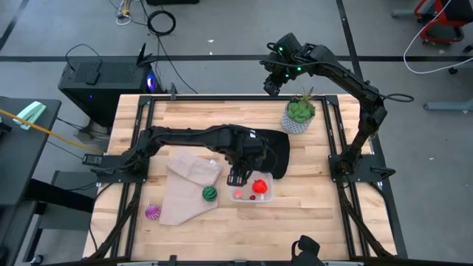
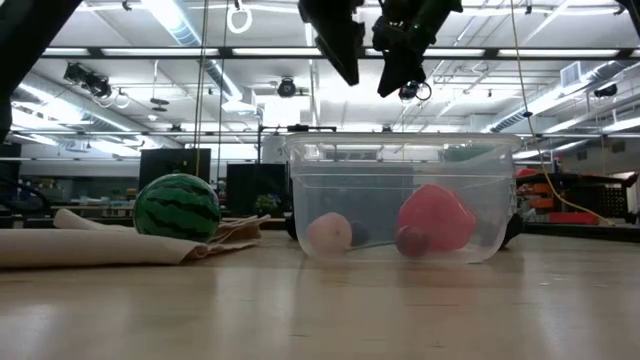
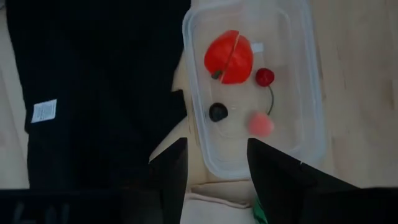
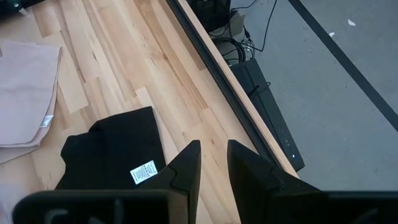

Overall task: Pick and placing Produce into tupperware
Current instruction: Put the watermelon into the transparent bin

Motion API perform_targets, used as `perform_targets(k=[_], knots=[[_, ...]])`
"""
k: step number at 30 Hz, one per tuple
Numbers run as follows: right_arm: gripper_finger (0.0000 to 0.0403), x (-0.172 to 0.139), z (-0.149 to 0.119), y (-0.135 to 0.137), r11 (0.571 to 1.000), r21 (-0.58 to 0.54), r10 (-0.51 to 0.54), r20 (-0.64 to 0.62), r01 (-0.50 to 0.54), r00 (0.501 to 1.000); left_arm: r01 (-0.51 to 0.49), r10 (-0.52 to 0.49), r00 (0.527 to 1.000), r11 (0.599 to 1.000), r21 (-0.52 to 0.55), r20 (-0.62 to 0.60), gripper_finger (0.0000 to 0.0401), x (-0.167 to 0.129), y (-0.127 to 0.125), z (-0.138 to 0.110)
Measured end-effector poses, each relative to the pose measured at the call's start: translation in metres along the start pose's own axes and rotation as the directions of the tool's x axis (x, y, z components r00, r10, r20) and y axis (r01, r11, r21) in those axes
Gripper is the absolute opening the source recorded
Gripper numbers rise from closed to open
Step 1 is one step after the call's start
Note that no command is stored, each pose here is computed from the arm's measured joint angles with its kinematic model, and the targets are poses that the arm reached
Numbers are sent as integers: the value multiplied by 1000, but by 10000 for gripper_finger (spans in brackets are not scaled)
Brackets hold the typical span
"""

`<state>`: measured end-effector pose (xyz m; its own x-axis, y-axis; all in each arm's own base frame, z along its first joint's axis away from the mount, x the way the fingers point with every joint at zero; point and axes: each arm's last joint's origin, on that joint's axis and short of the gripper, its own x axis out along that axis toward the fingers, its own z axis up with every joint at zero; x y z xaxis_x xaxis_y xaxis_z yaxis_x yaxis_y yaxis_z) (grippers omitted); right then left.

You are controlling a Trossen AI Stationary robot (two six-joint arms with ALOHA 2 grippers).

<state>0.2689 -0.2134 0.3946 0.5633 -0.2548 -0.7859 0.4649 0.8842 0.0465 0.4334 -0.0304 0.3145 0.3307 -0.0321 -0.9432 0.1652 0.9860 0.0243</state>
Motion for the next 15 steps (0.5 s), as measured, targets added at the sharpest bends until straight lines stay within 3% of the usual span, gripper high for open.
perform_targets(k=[8, 12, 15], knots=[[87, 0, 0, 0, 1000, 4, 0, -3, 0, 1000, -2, -1, 999, 999, -43, -54, 172, -24, -7, -7], [87, 0, 0, 0, 1000, -1, 0, -3, 0, 1000, -6, 13, 992, 998, -57, 129, 172, -64, -21, -6], [87, 0, 0, 0, 1000, -1, 0, -3, 0, 1000, -39, 78, 946, 991, -127, 315, 172, -103, -21, -7]])
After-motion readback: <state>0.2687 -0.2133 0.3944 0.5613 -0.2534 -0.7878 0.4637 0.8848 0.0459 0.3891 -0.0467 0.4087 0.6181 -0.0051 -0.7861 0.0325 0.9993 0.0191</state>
